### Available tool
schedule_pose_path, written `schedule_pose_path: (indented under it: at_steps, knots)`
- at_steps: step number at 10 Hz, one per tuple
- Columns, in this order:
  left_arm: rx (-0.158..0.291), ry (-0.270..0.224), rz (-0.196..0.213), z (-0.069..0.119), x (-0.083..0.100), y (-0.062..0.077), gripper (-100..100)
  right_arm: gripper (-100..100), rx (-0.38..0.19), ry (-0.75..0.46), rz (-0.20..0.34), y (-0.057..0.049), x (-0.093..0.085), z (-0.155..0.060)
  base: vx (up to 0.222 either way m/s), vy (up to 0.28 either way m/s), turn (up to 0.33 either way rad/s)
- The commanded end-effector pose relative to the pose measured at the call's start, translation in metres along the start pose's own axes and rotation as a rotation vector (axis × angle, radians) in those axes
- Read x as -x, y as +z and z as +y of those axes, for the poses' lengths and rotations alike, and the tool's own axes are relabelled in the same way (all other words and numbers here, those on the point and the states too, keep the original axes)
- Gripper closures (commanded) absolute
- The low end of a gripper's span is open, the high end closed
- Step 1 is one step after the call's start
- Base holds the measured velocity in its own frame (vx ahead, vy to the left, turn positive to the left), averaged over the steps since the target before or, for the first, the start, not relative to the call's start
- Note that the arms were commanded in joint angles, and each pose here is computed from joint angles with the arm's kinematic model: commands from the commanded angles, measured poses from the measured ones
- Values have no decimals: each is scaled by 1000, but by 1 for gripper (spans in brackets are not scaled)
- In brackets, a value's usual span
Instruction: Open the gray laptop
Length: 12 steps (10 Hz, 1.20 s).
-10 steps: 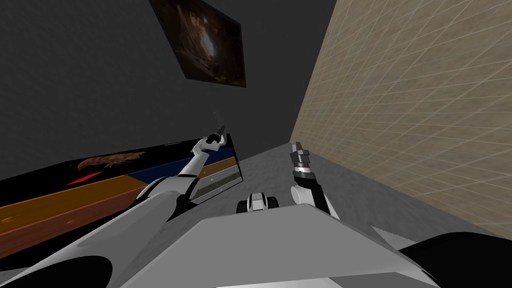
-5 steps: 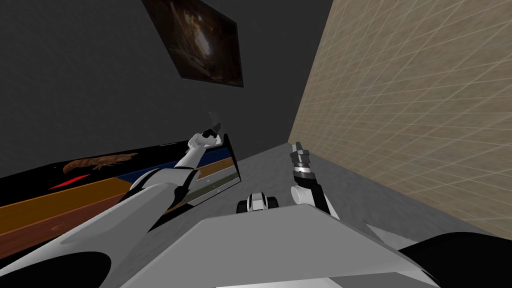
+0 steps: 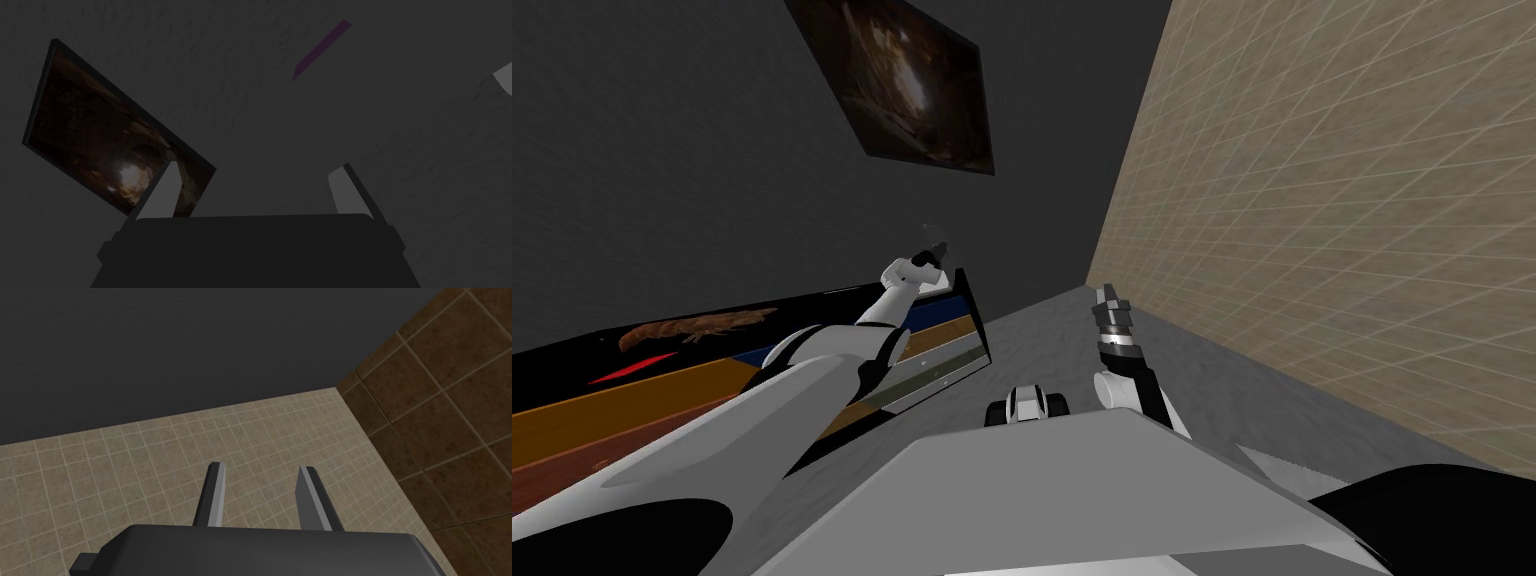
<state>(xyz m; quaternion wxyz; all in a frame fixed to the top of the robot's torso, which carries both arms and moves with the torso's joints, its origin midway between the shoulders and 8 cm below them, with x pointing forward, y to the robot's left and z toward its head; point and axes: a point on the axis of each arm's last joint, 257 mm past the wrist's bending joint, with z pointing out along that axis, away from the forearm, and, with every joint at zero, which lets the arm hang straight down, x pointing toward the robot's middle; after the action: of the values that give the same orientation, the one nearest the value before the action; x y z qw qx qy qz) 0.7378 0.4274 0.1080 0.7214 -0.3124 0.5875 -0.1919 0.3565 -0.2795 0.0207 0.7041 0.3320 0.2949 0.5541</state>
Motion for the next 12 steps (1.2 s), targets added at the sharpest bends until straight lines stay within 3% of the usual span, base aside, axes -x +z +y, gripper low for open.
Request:
schedule_pose_path:
  at_steps: [1, 3, 4, 8, 9, 10, 11, 12]
  knots:
    - [64, 4, -22, 13, 28, 6, -100, 0, 0, 0, 0, 0, 0, 0, 6, -73, -11]
    - [119, 6, -52, 20, 60, 8, -100, 0, 0, 0, 0, 0, 0, 0, 2, -81, -31]
    - [124, 3, -52, 21, 60, 9, -100, 0, 0, 0, 0, 0, 0, 0, -7, -57, -8]
    - [207, -7, -102, 31, 112, 7, -100, 0, 0, 0, 0, 0, 0, 0, 3, -59, -22]
    - [192, -6, -94, 29, 106, 8, -100, 0, 0, 0, 0, 0, 0, 0, 2, -31, 2]
    - [215, 15, -117, 39, 119, 4, -100, 0, 0, 0, 0, 0, 0, 0, -23, 38, -299]
    - [215, -1, -121, 40, 122, 3, -100, 0, 0, 0, 0, 0, 0, 0, -38, 58, -190]
    - [236, 33, -141, 49, 132, -1, -100, 0, 0, 0, 0, 0, 0, 0, -49, 64, -270]
